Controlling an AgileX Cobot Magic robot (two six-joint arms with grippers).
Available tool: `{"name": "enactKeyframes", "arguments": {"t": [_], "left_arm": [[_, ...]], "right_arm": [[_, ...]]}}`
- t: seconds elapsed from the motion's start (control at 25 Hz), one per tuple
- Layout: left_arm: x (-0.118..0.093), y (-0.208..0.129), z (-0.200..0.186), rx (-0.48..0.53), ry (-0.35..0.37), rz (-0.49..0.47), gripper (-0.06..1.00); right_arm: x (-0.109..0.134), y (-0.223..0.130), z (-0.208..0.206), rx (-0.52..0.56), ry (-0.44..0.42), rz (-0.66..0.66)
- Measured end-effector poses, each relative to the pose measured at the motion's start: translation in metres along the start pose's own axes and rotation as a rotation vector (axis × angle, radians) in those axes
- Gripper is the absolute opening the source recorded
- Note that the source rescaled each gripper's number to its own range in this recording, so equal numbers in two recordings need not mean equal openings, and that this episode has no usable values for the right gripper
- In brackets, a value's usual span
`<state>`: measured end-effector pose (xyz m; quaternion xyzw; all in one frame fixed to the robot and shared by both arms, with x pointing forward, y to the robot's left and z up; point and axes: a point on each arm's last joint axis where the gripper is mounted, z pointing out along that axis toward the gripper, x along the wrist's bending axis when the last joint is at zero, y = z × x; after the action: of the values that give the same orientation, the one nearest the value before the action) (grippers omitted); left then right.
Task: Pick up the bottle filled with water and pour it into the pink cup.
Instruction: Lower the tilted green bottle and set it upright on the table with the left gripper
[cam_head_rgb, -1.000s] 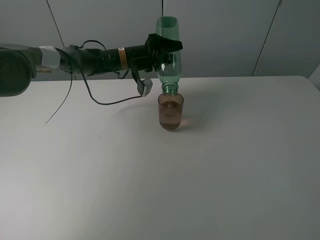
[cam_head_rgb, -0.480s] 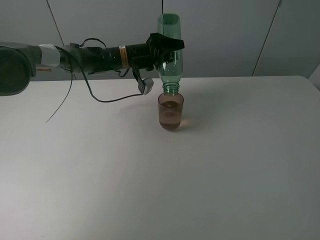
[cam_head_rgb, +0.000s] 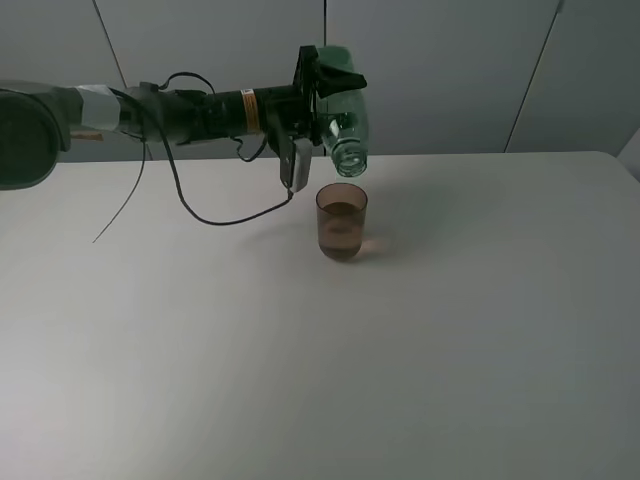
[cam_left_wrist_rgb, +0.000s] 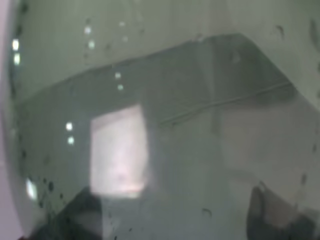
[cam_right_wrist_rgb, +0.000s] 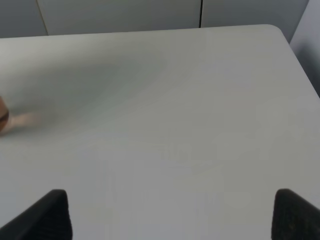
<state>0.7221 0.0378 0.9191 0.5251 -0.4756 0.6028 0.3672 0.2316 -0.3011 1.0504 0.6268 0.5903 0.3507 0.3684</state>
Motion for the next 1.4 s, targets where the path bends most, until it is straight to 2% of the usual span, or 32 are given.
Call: {"name": "enactKeyframes", "arguments": {"t": [0.2,0.24,0.32,0.4,0.48,0.6,0.64,0.76,0.92,1.04,1.2,1.4], "left_arm": [[-0.001,-0.003,-0.016,0.126,-0.049,-0.542,0.01],[0.000,-0.003,-0.021,0.151,-0.046,-0.651,0.01],[0.007,-0.001,-0.032,0.203,-0.019,-0.946,0.01],[0.016,-0.001,-0.042,0.245,0.016,-1.151,0.01],[0.031,-0.002,-0.054,0.306,0.088,-1.354,0.01],[0.050,-0.005,-0.082,0.474,0.254,-1.569,0.01],[0.050,-0.004,-0.094,0.535,0.303,-1.622,0.01],[0.052,0.008,-0.129,0.686,0.417,-1.677,0.01],[0.047,0.035,-0.168,0.879,0.495,-1.622,0.01],[0.039,0.052,-0.192,0.962,0.592,-1.596,0.01],[0.025,0.067,-0.221,1.040,0.701,-1.597,0.01],[0.023,0.077,-0.231,1.012,0.784,-1.579,0.01]], "right_arm": [[0.000,0.000,0.000,0.000,0.000,0.000],[0.000,0.000,0.000,0.000,0.000,0.000],[0.000,0.000,0.000,0.000,0.000,0.000],[0.000,0.000,0.000,0.000,0.000,0.000],[0.000,0.000,0.000,0.000,0.000,0.000],[0.000,0.000,0.000,0.000,0.000,0.000],[0.000,0.000,0.000,0.000,0.000,0.000],[0.000,0.000,0.000,0.000,0.000,0.000],[0.000,0.000,0.000,0.000,0.000,0.000],[0.000,0.000,0.000,0.000,0.000,0.000],[0.000,0.000,0.000,0.000,0.000,0.000],[0.000,0.000,0.000,0.000,0.000,0.000]]}}
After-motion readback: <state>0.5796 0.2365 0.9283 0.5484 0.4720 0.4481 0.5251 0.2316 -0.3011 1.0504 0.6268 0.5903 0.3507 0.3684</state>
